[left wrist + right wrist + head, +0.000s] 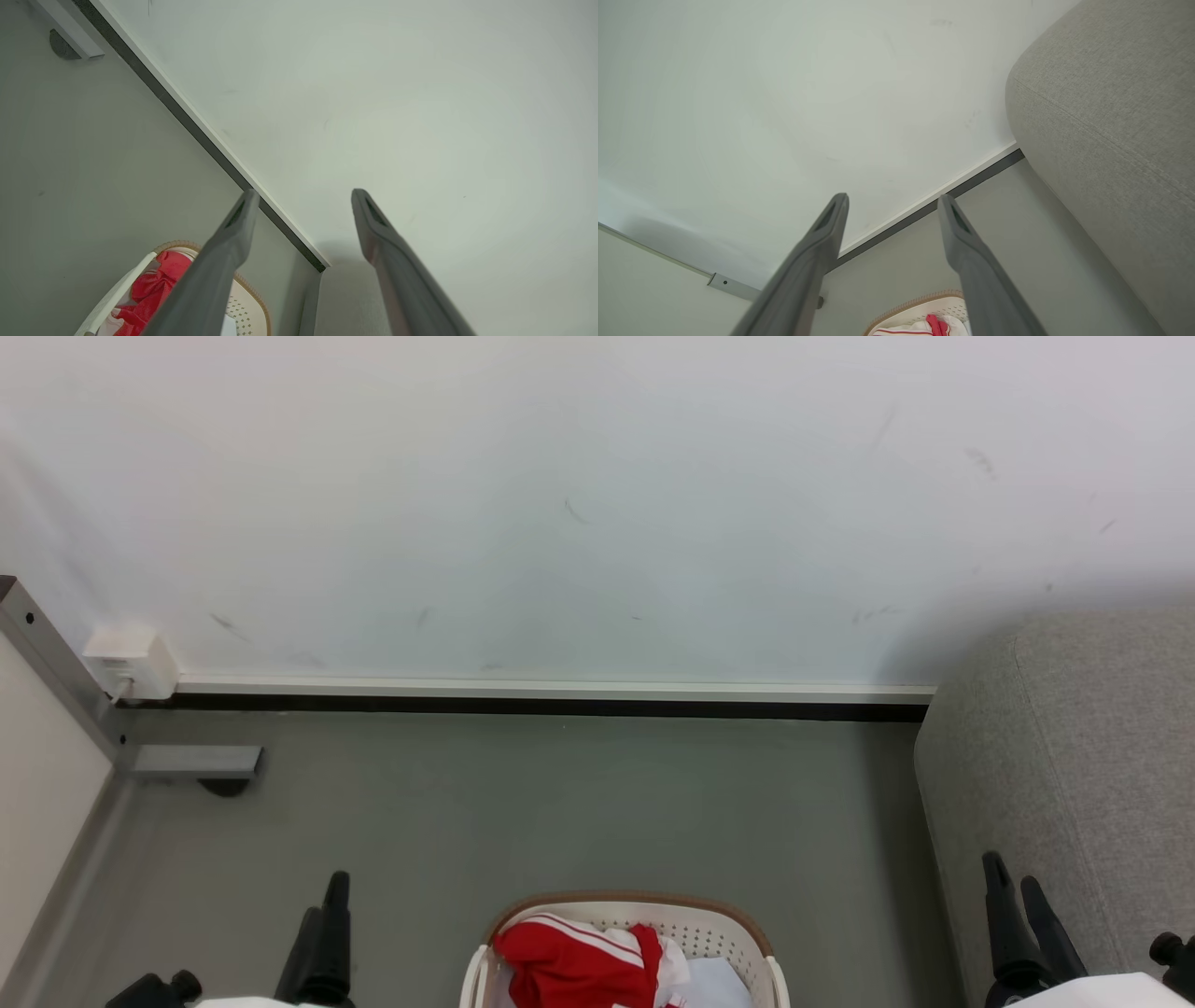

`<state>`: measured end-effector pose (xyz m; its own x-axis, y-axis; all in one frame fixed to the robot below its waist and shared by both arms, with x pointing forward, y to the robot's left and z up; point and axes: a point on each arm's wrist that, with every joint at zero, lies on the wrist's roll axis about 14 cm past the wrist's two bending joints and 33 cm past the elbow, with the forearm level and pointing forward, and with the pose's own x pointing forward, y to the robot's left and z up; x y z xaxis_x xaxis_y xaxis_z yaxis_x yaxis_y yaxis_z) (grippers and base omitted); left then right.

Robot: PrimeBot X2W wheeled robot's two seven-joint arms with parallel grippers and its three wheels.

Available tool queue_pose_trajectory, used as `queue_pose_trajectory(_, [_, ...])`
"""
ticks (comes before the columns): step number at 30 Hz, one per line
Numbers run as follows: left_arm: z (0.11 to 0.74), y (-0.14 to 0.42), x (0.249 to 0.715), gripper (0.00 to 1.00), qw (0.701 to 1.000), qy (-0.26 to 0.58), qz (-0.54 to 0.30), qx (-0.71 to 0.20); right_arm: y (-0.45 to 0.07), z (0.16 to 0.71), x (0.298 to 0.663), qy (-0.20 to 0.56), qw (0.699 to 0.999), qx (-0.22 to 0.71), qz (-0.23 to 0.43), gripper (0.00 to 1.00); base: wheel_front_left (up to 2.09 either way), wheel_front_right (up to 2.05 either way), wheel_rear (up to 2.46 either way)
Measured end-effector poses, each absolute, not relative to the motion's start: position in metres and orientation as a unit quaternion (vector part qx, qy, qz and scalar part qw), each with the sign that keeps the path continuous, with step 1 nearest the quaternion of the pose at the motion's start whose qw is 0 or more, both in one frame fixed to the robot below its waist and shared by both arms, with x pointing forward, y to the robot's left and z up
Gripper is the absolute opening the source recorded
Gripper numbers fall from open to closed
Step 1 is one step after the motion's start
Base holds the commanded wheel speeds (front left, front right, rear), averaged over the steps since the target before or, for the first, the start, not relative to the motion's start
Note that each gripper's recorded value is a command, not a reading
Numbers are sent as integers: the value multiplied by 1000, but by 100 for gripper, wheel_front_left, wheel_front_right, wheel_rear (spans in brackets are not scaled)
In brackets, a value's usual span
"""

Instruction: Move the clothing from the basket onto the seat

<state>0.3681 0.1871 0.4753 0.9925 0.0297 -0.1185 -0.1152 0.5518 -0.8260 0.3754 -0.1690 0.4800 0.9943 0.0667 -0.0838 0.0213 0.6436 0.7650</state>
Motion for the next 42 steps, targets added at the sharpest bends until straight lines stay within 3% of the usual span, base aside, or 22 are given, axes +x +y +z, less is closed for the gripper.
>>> queue_pose_trajectory(17, [482, 180, 364, 100, 947, 36, 26, -319, -161, 474, 373, 57, 954, 294, 33, 100, 0, 0, 0])
queue_pose_trajectory(42, [493, 172, 361, 100, 986, 10, 2, -168, -153, 473, 371, 43, 984, 164, 62, 100, 0, 0, 0])
